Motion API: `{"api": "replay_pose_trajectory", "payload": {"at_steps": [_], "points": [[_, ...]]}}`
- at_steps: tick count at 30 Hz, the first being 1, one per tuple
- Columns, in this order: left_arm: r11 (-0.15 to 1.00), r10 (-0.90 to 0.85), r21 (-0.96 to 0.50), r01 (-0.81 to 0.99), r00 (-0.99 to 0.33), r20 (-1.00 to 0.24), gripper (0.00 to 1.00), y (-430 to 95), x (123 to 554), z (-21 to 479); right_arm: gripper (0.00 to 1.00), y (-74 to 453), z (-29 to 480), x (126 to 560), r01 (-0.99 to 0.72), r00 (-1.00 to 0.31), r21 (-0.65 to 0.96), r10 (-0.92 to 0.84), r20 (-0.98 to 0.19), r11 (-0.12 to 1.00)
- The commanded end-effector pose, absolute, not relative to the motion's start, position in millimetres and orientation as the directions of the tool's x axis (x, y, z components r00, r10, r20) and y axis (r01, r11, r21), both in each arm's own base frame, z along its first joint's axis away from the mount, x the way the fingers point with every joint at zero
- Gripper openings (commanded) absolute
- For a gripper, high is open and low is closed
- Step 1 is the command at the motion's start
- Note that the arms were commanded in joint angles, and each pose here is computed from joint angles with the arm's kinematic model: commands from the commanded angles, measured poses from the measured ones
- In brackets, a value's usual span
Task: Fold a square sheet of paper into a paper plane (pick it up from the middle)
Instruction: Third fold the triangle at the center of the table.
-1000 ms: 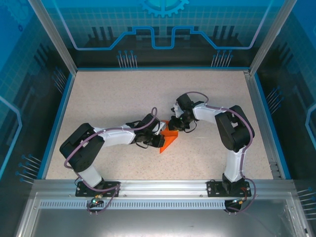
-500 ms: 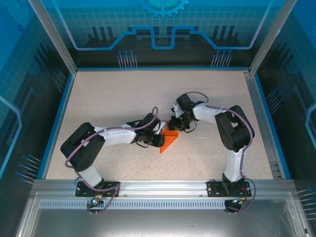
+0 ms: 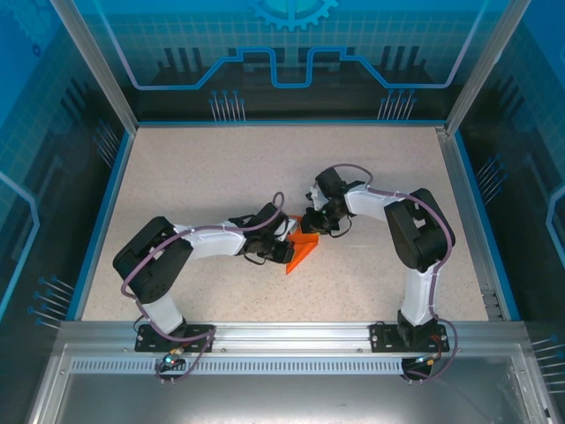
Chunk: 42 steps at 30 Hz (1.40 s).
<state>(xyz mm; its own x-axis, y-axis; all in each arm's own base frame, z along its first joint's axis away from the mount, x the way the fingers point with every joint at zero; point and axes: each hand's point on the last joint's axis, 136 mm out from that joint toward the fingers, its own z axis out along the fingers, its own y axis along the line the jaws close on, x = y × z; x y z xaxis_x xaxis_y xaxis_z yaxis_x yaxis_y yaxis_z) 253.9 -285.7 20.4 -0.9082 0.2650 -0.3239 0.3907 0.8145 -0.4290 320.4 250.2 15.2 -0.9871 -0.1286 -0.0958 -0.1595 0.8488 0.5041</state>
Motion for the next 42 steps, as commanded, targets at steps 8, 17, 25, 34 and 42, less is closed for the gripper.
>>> {"api": "replay_pose_trajectory", "payload": {"at_steps": [8, 17, 25, 34, 42], "points": [[0.827, 0.269, -0.408, 0.388, -0.909, -0.319, 0.0, -281, 258, 12, 0.22, 249, 8, 313, -0.155, -0.988, 0.476, -0.143, -0.062, 0.866], [0.841, 0.264, -0.398, 0.367, -0.92, -0.289, 0.0, -275, 252, 0, 0.23, 251, 13, 314, -0.156, -0.988, 0.487, -0.14, -0.068, 0.86], [0.845, 0.262, -0.391, 0.364, -0.92, -0.29, 0.0, -272, 252, -1, 0.25, 252, 51, 324, -0.174, -0.982, 0.506, -0.109, -0.155, 0.845], [0.846, 0.249, -0.396, 0.357, -0.921, -0.299, 0.0, -271, 252, 2, 0.15, 249, 81, 303, -0.166, -0.98, 0.616, -0.057, -0.193, 0.77], [0.845, 0.247, -0.396, 0.358, -0.92, -0.305, 0.0, -272, 253, 5, 0.1, 262, 63, 274, -0.125, -0.992, 0.716, -0.062, -0.113, 0.687]]}}
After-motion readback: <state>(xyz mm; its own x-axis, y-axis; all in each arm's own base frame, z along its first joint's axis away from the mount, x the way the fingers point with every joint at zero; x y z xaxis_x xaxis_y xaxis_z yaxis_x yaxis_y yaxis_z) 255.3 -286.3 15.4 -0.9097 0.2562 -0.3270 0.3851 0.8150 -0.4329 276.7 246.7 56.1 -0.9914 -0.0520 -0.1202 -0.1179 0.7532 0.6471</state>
